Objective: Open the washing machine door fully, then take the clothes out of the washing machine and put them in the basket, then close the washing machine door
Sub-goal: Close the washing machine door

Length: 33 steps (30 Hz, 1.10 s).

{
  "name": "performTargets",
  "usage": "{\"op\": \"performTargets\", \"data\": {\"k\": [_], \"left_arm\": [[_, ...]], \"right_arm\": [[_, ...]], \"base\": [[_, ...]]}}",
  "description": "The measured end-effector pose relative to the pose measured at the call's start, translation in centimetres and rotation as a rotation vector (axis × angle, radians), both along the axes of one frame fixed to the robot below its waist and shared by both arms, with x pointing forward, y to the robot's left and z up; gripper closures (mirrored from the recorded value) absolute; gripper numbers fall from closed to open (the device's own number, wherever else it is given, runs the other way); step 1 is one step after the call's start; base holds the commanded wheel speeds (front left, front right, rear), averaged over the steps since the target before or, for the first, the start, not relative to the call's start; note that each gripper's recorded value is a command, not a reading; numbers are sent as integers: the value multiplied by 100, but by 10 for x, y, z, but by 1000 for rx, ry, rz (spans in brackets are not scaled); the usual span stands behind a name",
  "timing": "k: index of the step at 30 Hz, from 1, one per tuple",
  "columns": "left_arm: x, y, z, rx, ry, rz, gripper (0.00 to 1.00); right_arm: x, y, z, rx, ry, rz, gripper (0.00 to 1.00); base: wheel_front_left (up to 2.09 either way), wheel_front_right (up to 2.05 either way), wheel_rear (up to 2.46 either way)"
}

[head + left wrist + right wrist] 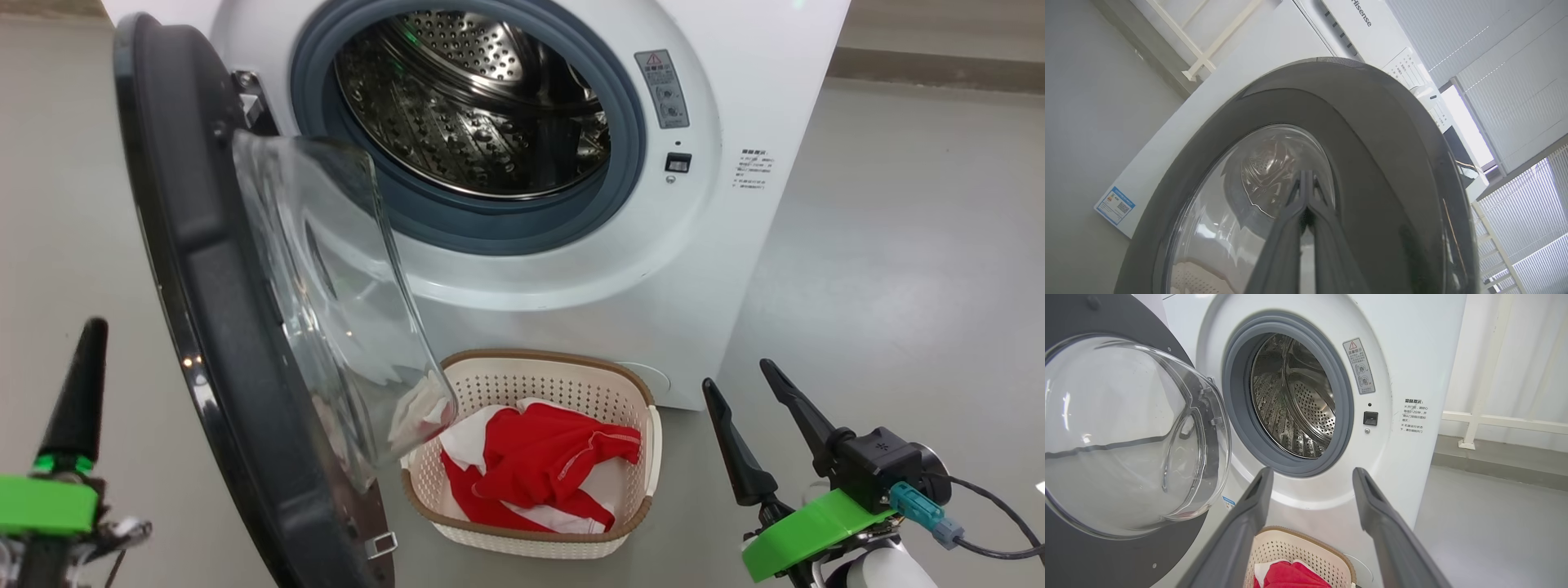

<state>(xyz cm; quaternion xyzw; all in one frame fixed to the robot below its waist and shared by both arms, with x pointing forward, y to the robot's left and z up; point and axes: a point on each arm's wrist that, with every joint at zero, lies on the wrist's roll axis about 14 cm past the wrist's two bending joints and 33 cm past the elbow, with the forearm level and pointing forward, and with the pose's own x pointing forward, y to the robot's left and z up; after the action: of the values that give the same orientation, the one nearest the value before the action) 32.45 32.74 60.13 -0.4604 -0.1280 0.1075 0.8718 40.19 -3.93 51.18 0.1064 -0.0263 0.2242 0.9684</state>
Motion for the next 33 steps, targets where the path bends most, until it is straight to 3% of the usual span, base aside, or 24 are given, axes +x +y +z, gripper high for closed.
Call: {"op": "performTargets", "data": {"k": [5, 13, 33], "left_arm": [[20, -9, 17, -221, -60, -127, 100], [35, -22, 36, -375, -75, -277, 100], [48, -46, 45, -430, -83, -394, 100]], "right_arm": [[1, -2, -8, -2, 21, -5, 0], [2, -5, -11, -3, 31, -13, 0], [4, -17, -18, 3, 52, -49, 0]], "base": [[0, 0, 0], [0, 0, 0], [0, 0, 0]]}}
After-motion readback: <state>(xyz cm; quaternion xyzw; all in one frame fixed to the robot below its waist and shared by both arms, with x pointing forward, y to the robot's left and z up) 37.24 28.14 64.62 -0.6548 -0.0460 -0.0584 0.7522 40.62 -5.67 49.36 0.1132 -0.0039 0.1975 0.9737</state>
